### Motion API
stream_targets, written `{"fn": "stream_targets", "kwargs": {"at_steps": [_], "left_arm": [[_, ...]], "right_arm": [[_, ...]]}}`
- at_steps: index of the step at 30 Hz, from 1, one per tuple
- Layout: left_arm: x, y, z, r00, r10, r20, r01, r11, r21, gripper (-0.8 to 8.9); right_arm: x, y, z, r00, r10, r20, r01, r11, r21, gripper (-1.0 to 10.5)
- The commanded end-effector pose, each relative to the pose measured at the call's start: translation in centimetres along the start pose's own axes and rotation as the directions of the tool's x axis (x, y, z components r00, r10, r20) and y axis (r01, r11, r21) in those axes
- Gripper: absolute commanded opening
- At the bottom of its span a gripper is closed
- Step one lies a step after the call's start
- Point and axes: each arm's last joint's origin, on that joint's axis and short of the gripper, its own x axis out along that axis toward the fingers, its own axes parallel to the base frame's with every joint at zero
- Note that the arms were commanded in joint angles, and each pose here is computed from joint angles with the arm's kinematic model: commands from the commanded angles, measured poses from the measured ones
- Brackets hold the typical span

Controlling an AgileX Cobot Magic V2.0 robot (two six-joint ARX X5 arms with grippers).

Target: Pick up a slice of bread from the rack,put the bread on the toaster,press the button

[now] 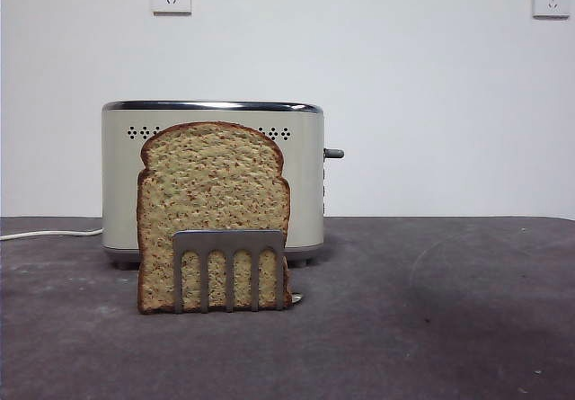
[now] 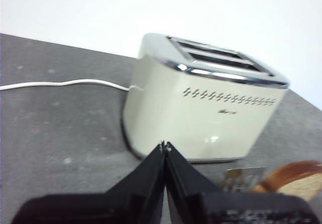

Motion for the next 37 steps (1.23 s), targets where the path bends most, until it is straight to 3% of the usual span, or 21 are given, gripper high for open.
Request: {"fn": "stream_targets", "kwargs": {"at_steps": [1, 8, 13, 19, 24, 31, 32, 36, 37], "left_arm": [[-0.1, -0.6, 1.4, 0.997, -0.071, -0.037, 0.07, 0.998, -0.003, -0.08], [0.0, -2.1, 4.9, 0.952, -0.248, -0.18, 0.261, 0.964, 0.055, -0.08], [-0.2, -3.1, 7.0, 0.897, -0.352, -0.268, 0.39, 0.915, 0.103, -0.08], [-0.7, -4.1, 8.9, 0.837, -0.405, -0.368, 0.473, 0.874, 0.115, -0.08], [-1.4, -5.0, 10.1, 0.797, -0.417, -0.436, 0.518, 0.844, 0.14, -0.08], [-1.6, -5.5, 11.1, 0.784, -0.422, -0.455, 0.537, 0.829, 0.157, 0.11], [-1.5, -5.5, 11.2, 0.787, -0.415, -0.456, 0.53, 0.833, 0.158, 0.54], [-1.4, -5.6, 11.5, 0.796, -0.397, -0.457, 0.517, 0.838, 0.174, 6.31], [-1.5, -5.7, 11.7, 0.796, -0.397, -0.457, 0.519, 0.836, 0.178, 6.85]], "right_arm": [[0.0, 1.1, 2.0, 0.997, 0.065, -0.032, -0.066, 0.997, -0.025, -0.1], [0.7, 3.5, 6.7, 0.947, 0.202, -0.248, -0.234, 0.966, -0.106, -0.1], [1.1, 5.1, 9.9, 0.888, 0.264, -0.376, -0.331, 0.935, -0.126, -0.1], [1.1, 6.7, 12.7, 0.815, 0.294, -0.499, -0.411, 0.901, -0.139, -0.1], [0.7, 7.5, 13.8, 0.773, 0.287, -0.565, -0.443, 0.882, -0.158, -0.1], [0.5, 7.7, 14.0, 0.767, 0.291, -0.572, -0.45, 0.879, -0.157, -0.1], [0.5, 7.7, 14.0, 0.767, 0.29, -0.572, -0.45, 0.879, -0.157, -0.1], [0.5, 7.7, 14.0, 0.767, 0.29, -0.572, -0.449, 0.879, -0.156, -0.1], [0.5, 7.7, 14.0, 0.767, 0.29, -0.572, -0.449, 0.88, -0.156, -0.1]]}}
